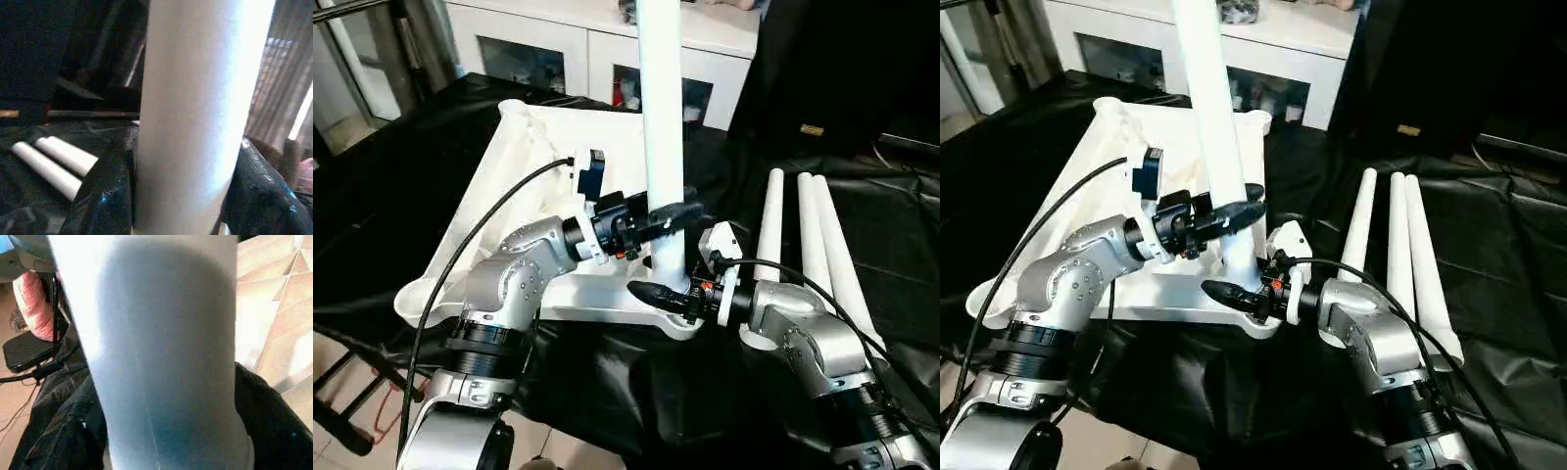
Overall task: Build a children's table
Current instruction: Insert table leg to table base
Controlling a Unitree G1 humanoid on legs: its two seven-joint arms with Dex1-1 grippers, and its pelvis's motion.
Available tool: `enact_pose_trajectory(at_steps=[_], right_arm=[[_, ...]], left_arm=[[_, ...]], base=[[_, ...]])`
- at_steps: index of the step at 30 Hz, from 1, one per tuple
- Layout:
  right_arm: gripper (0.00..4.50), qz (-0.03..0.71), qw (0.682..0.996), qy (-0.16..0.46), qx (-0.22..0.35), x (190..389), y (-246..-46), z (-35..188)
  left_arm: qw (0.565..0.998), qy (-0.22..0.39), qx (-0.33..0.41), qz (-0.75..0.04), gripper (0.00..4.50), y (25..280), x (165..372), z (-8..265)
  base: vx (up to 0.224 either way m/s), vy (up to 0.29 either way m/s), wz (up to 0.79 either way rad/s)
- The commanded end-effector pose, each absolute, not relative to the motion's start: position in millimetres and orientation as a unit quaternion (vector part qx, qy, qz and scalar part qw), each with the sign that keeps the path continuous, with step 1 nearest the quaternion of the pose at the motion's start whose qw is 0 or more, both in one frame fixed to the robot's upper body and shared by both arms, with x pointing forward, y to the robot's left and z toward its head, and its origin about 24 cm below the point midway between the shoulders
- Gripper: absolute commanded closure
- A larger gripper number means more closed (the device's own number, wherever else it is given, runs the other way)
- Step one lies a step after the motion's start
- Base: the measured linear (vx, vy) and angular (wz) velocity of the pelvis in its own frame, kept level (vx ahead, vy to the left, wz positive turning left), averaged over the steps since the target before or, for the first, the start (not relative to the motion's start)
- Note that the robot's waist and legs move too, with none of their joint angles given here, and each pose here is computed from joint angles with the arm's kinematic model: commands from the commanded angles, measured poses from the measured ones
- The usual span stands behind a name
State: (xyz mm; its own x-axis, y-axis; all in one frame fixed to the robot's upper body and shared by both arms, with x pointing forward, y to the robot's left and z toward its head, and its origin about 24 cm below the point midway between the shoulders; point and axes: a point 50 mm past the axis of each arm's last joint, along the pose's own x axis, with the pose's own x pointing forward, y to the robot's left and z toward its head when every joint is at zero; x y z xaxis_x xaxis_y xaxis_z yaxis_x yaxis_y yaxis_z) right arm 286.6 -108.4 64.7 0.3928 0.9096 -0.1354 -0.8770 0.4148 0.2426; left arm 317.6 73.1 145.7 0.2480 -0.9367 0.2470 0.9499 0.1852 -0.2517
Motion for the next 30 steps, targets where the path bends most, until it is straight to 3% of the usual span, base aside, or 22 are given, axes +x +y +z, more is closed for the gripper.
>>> enact_pose_trajectory(at_steps=[1, 3, 8, 11, 15, 22, 30], right_arm=[[1.74, 0.527, 0.843, 0.097, 0.045, 291.6, -110.7, 77], [1.06, 0.517, 0.847, 0.100, 0.071, 294.6, -112.2, 80], [0.97, 0.469, 0.873, 0.085, 0.103, 305.8, -122.4, 96], [0.94, 0.459, 0.874, 0.090, 0.129, 308.0, -128.2, 100], [0.94, 0.485, 0.853, 0.112, 0.159, 301.9, -132.0, 106], [0.94, 0.481, 0.852, 0.160, 0.130, 302.2, -129.4, 104], [0.94, 0.461, 0.865, 0.175, 0.091, 309.9, -117.5, 101]], left_arm=[[0.797, 0.017, -0.143, -0.587, 2.50, 68, 323, 142], [0.814, 0.027, -0.127, -0.567, 2.57, 69, 327, 141], [0.858, 0.043, -0.110, -0.500, 2.60, 70, 338, 150], [0.868, 0.059, -0.109, -0.481, 2.60, 70, 340, 151], [0.885, 0.077, -0.130, -0.440, 2.61, 72, 347, 153], [0.885, 0.081, -0.144, -0.435, 2.61, 70, 347, 160], [0.876, 0.080, -0.132, -0.458, 2.61, 65, 342, 163]], base=[[0.000, 0.000, 0.00], [0.000, 0.000, 0.00], [0.000, 0.000, 0.00], [0.000, 0.000, 0.00], [0.000, 0.000, 0.00], [0.000, 0.000, 0.00], [0.000, 0.000, 0.00]])
